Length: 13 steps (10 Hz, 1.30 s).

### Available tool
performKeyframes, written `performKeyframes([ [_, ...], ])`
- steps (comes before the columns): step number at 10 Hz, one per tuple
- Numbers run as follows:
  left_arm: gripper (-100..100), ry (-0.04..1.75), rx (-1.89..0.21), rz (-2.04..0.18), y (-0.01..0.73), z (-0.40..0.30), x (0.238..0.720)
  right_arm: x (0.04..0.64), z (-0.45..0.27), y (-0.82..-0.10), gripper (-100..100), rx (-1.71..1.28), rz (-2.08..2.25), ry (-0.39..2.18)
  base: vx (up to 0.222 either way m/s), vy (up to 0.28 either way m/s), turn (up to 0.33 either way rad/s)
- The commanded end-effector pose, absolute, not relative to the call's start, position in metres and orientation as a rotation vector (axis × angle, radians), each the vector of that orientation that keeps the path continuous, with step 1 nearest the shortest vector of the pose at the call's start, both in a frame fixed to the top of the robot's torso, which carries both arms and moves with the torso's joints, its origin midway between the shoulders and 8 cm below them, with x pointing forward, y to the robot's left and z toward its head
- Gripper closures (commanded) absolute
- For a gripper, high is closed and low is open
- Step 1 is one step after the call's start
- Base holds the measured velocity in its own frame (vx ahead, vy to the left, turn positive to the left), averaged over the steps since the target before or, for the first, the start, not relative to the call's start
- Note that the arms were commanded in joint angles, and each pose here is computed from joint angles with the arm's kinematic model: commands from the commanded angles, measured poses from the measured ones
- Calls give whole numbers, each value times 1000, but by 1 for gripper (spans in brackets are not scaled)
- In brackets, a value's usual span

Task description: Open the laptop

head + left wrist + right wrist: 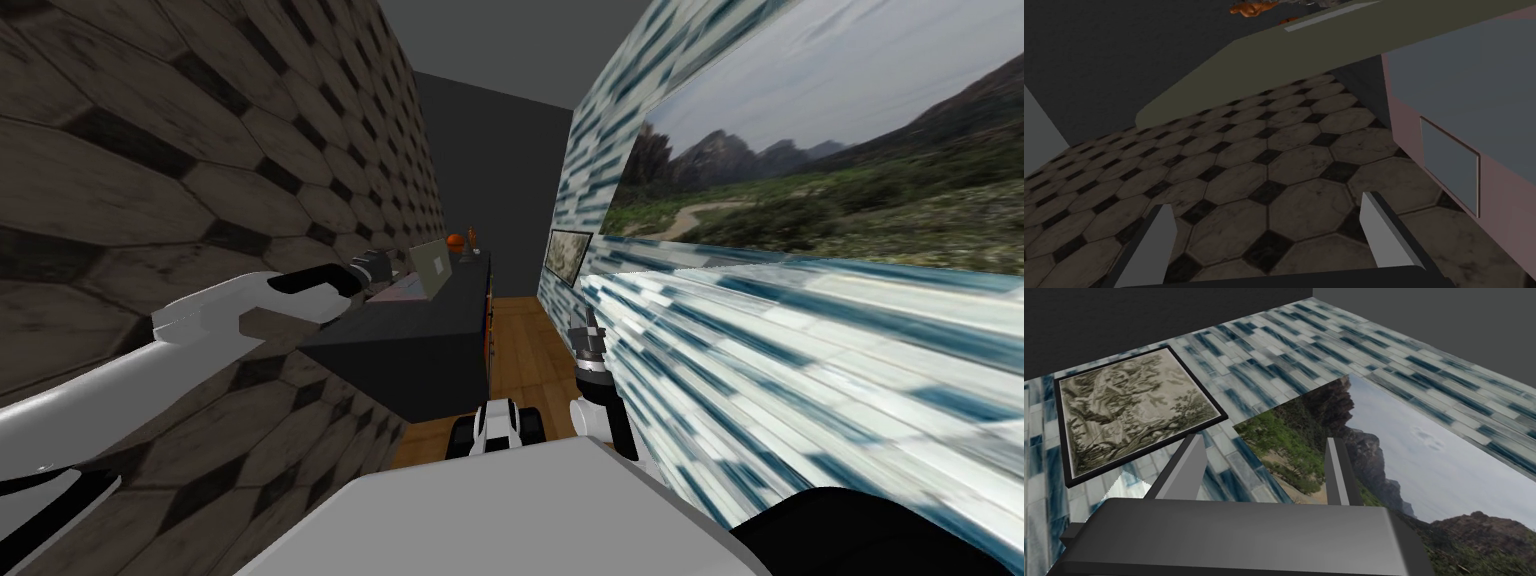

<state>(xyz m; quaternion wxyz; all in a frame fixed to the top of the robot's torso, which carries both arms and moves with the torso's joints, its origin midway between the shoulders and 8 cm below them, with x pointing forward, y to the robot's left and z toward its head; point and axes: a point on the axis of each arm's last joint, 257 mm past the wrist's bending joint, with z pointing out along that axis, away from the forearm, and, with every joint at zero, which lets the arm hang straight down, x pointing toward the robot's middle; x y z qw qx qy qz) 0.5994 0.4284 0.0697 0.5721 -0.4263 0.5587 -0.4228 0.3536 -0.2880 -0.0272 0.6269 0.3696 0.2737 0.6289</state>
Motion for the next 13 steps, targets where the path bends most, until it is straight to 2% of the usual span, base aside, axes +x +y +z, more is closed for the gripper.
performKeyframes([
  [1, -100, 1347, -931, -908, 429, 77, 595, 354, -27, -288, 0, 848, 1442, 628, 45, -84, -2],
  [5, -100, 1398, -824, -775, 429, 89, 587, 354, -27, -288, 0, 848, 1442, 628, 50, -83, -2],
  [8, -100, 1390, -838, -790, 430, 92, 587, 354, -27, -288, 0, 848, 1442, 628, 66, -21, -17],
  [9, 100, 1390, -839, -789, 430, 92, 587, 354, -27, -288, 0, 847, 1442, 628, 9, -2, 7],
  [13, 100, 1278, -1034, -1001, 439, 90, 597, 354, -27, -288, 0, 847, 1442, 628, -40, 119, -8],
])
